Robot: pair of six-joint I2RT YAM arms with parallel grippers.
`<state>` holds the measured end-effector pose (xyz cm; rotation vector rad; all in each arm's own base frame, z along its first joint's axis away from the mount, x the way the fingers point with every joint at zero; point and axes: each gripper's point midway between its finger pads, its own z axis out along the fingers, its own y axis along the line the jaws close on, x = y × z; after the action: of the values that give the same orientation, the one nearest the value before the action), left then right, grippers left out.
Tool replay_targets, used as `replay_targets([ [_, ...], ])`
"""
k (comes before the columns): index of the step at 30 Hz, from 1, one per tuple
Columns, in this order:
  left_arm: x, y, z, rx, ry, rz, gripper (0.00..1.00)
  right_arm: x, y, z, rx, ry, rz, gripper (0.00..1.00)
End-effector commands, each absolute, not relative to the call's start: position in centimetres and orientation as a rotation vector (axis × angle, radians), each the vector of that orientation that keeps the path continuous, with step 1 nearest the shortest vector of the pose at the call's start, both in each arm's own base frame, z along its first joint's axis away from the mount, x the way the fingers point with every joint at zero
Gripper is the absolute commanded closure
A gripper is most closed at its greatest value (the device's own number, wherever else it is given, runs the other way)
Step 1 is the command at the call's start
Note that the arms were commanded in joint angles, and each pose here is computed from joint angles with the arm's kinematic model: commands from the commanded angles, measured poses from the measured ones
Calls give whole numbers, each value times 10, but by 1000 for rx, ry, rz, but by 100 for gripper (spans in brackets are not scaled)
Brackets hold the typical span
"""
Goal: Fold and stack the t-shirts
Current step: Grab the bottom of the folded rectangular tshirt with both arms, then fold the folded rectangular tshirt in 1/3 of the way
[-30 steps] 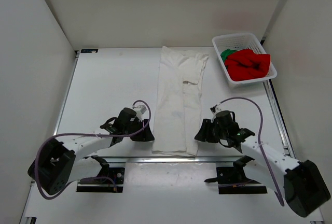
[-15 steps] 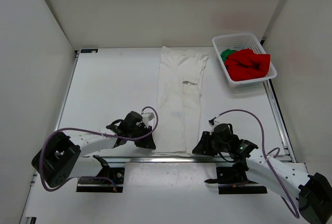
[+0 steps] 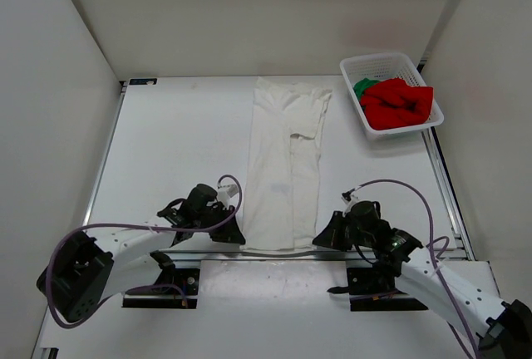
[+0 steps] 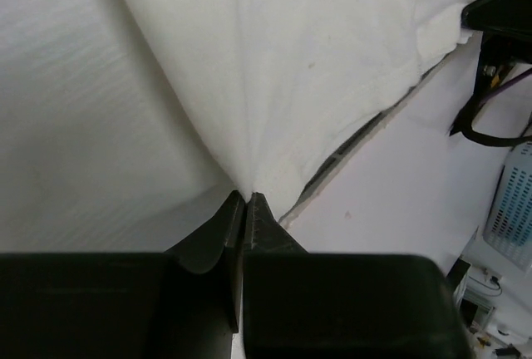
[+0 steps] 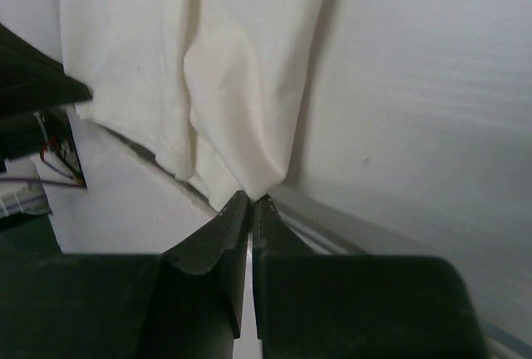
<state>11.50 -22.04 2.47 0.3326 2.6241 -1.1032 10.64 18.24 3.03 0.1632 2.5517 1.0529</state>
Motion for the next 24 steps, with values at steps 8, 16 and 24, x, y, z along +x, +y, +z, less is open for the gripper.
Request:
replay_targets([
  [8, 146, -220, 107, 271, 2440, -1151, 100, 119, 191, 86, 69, 2443, 950, 100],
  [16, 282, -247, 138, 68, 2324, -1045, 100, 265, 145, 127, 84, 2302, 858, 100],
  [24, 400, -241, 106, -178, 2354, -912, 100, 373, 144, 116, 96, 2325, 854, 100],
])
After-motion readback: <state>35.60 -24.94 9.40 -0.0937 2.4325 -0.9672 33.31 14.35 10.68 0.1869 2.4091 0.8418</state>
